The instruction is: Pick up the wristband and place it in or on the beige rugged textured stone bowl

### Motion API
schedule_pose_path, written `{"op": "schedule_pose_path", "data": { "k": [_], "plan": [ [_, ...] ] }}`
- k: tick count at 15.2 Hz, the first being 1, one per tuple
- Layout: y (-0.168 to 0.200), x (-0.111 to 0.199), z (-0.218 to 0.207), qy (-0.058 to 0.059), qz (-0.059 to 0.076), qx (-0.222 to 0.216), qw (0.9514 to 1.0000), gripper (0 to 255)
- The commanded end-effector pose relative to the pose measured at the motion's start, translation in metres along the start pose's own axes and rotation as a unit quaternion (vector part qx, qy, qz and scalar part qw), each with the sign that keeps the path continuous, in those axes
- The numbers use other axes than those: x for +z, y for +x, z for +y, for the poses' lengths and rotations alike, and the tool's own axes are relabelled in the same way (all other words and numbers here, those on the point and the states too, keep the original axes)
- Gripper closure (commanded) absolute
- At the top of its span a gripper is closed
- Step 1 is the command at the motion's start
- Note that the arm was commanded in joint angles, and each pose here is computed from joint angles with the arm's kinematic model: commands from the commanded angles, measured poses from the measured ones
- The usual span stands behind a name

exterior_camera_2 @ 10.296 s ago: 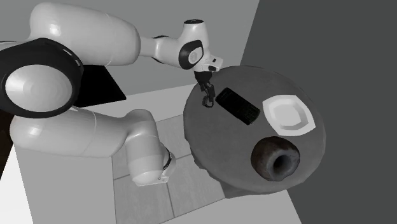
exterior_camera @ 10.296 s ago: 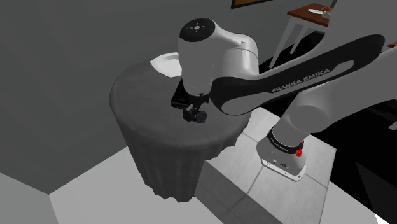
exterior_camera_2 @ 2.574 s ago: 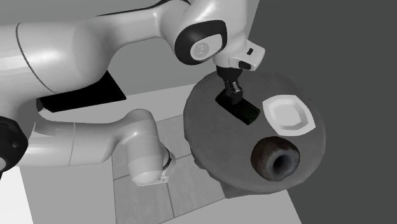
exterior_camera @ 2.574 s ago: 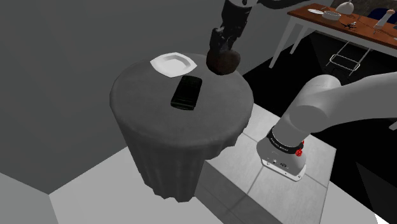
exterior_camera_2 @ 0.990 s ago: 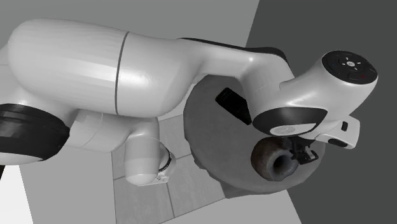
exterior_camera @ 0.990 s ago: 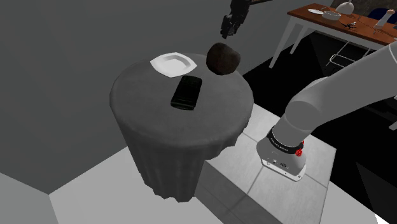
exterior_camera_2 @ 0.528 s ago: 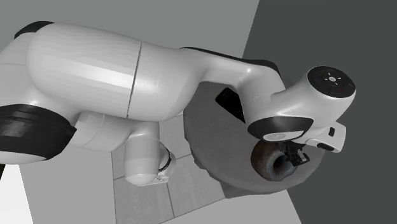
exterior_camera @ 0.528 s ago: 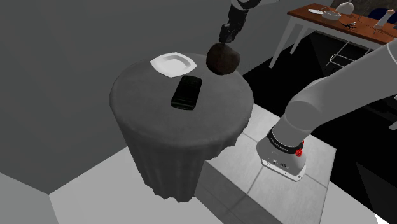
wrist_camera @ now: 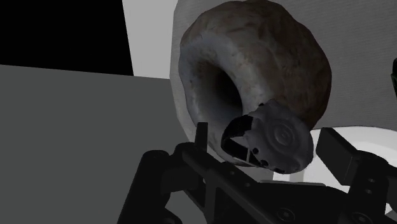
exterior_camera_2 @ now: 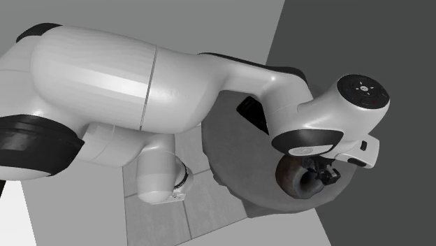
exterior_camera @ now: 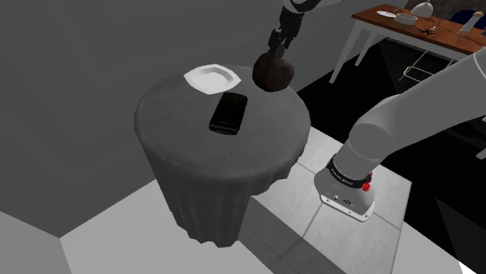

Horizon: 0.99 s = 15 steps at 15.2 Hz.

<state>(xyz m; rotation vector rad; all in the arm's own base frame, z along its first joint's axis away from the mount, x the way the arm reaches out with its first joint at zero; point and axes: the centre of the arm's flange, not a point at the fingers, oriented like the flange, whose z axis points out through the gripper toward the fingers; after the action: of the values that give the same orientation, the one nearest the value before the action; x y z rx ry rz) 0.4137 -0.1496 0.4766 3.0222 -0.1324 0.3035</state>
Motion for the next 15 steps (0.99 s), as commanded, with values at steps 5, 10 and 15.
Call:
{"op": "schedule_pose_path", "data": {
  "k": [5,10,15],
  "plan": [
    [0.0,-0.013,0.0,0.0,0.0,0.0,1.0,0],
    [0.0,-0.05,0.0,0.0,0.0,0.0,1.0,0],
    [0.0,-0.05,0.0,0.0,0.0,0.0,1.0,0]
  ]
}}
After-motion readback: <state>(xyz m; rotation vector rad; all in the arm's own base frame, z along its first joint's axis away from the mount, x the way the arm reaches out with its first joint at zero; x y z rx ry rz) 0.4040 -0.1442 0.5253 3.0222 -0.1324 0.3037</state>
